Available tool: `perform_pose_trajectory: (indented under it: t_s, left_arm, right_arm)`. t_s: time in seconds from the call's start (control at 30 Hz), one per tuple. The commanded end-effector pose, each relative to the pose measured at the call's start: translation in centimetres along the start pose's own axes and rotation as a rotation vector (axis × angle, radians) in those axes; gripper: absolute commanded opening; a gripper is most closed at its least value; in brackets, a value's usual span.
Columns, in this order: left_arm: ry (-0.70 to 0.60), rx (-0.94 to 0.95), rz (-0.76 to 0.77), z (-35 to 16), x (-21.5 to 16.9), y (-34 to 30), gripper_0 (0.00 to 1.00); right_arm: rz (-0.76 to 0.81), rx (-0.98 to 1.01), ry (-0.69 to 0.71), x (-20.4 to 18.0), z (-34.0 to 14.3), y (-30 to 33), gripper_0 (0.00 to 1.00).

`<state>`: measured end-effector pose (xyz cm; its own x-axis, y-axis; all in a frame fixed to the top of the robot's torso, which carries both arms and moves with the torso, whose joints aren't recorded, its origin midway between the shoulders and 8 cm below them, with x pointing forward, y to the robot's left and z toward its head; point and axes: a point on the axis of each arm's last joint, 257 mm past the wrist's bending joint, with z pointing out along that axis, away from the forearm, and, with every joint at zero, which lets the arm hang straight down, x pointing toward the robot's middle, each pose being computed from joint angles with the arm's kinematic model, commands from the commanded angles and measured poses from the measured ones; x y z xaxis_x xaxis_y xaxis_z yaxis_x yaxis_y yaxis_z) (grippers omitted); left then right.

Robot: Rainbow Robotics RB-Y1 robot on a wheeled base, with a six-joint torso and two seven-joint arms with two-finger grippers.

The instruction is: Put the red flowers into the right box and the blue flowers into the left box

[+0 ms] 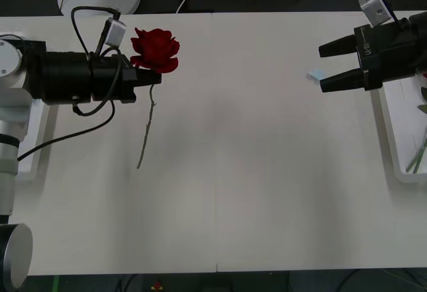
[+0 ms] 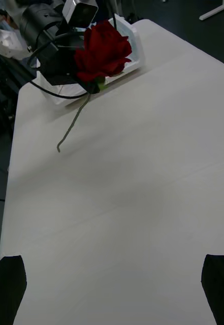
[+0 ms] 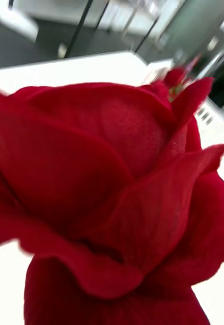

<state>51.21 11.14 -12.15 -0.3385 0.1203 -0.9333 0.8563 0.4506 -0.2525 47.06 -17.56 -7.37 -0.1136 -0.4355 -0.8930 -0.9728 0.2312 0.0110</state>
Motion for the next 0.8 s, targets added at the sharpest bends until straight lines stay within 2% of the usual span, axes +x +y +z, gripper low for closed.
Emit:
perform_pose_trajectory:
  t_s: [0.03,0.27,0.43,0.67,0.8]
  left_arm:
    - [-0.12,0.058,0.027,-1.4,-1.3,-3.0,0.0]
    - [-0.301,0.131,-0.035,1.7,-4.0,-9.2,0.0]
    - [-0.403,0.181,-0.153,5.3,-6.4,-13.4,0.0]
    - [-0.501,0.184,-0.26,9.0,-8.8,-15.6,0.0]
    - [-0.542,0.188,-0.303,10.2,-10.3,-16.3,0.0]
  right_arm:
    - [0.042,-0.056,-0.01,1.2,-0.1,1.7,1.0]
    - [0.124,-0.109,-0.045,3.0,0.0,3.7,1.0]
    - [0.202,-0.147,-0.028,5.2,0.6,5.8,1.0]
    - [0.255,-0.189,0.038,8.0,2.4,9.4,1.0]
    - [0.289,-0.217,0.031,8.0,3.7,11.6,1.0]
